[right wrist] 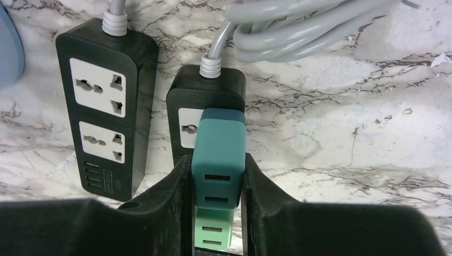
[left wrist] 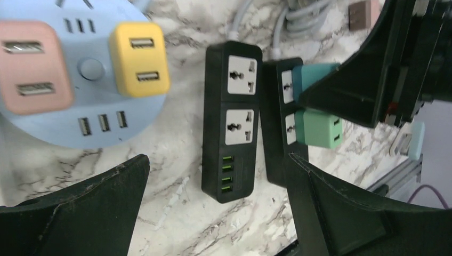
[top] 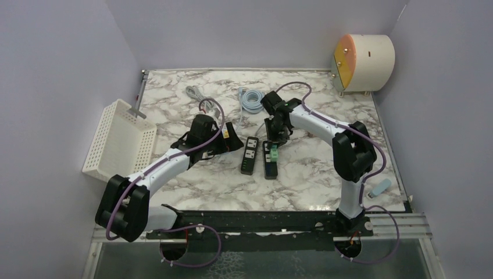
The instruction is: Pull the plug off the socket
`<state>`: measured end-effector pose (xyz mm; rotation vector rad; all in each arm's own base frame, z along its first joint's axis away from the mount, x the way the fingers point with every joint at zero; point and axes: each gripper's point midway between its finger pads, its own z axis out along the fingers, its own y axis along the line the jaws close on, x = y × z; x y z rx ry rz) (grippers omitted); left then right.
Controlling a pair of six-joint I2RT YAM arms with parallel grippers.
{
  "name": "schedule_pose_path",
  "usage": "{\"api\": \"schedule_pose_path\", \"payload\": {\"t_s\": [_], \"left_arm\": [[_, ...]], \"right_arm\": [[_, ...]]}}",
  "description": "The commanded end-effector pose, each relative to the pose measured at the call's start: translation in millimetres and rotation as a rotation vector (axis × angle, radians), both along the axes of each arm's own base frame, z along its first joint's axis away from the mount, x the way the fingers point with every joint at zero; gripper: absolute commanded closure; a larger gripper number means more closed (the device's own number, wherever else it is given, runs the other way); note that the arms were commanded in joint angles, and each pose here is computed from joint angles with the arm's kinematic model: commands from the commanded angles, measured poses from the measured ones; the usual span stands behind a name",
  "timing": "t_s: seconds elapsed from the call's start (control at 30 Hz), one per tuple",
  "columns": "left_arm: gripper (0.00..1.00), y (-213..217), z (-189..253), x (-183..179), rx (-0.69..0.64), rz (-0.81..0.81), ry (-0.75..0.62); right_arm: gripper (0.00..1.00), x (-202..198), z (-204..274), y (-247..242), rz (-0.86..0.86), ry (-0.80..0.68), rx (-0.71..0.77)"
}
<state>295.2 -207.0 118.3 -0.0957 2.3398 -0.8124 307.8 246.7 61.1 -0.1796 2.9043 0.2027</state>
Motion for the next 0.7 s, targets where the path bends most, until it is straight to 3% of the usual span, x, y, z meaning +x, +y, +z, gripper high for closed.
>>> {"api": "schedule_pose_path", "payload": {"t_s": [0.0,0.33,0.67], "left_arm": [[0.01,-29.7,21.6,-9.5,-0.13,-0.085,-0.076],[0.01,-84.9,33.9,-18.0,-0.28,-0.252,-0.105],[0.02,-107.6,39.5,-30.2,-0.326,-0.34,-0.124]], "right_arm": [[0.99,11.7,9.8,-1.7,0.0,-0.067,-0.028],[0.99,41.9,120.2,41.1,0.021,-0.342,0.288],[0.99,38.3,168.1,54.5,0.04,-0.417,0.433]]}}
